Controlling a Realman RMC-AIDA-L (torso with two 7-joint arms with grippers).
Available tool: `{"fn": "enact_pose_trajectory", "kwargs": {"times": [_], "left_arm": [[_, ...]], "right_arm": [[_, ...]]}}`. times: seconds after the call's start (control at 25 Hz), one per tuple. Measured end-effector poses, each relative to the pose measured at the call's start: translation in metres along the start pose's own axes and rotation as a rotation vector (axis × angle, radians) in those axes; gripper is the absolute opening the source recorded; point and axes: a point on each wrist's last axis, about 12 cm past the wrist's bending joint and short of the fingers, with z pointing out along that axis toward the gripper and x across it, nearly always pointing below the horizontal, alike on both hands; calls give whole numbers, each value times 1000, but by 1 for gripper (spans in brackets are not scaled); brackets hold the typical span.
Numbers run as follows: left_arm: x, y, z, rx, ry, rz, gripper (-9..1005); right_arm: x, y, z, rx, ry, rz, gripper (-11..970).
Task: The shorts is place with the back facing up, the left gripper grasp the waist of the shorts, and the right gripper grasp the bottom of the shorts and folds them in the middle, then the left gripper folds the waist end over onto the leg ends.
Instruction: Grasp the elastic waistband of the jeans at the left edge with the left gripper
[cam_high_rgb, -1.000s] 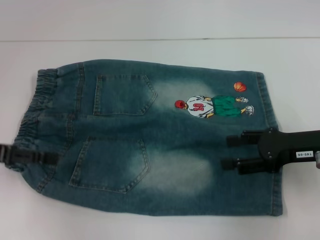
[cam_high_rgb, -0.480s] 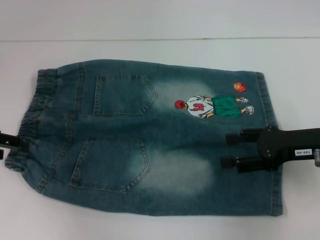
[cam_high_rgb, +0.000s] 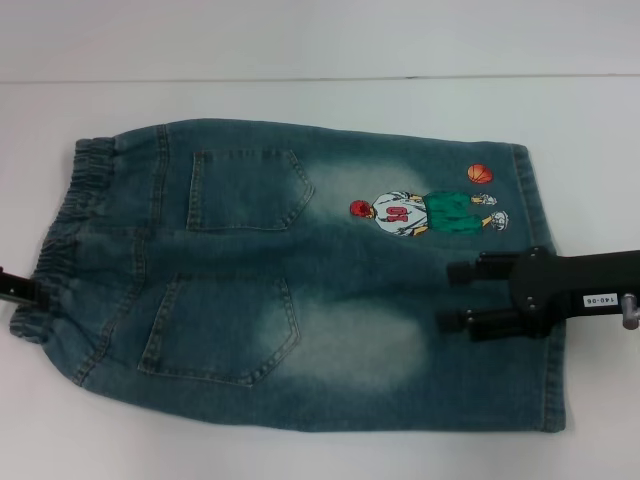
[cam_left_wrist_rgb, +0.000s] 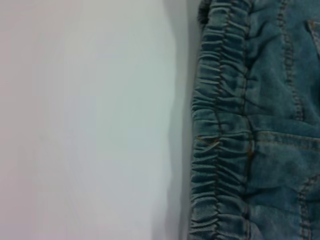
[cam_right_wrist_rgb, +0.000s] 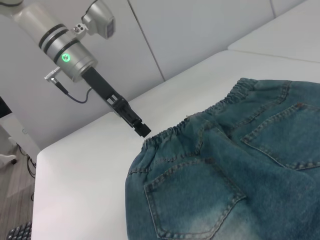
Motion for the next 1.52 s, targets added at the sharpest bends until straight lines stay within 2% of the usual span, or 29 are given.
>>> {"fn": "enact_pose_trajectory", "kwargs": {"times": [0.4,1.52], "left_arm": [[-3,-3,9,-12,12,11,795],[-4,-11,18,-10,50,42,796]], "right_arm": [[-4,-1,6,-4,8,-16,854],[-9,-2,9,-5,14,-27,855]]}}
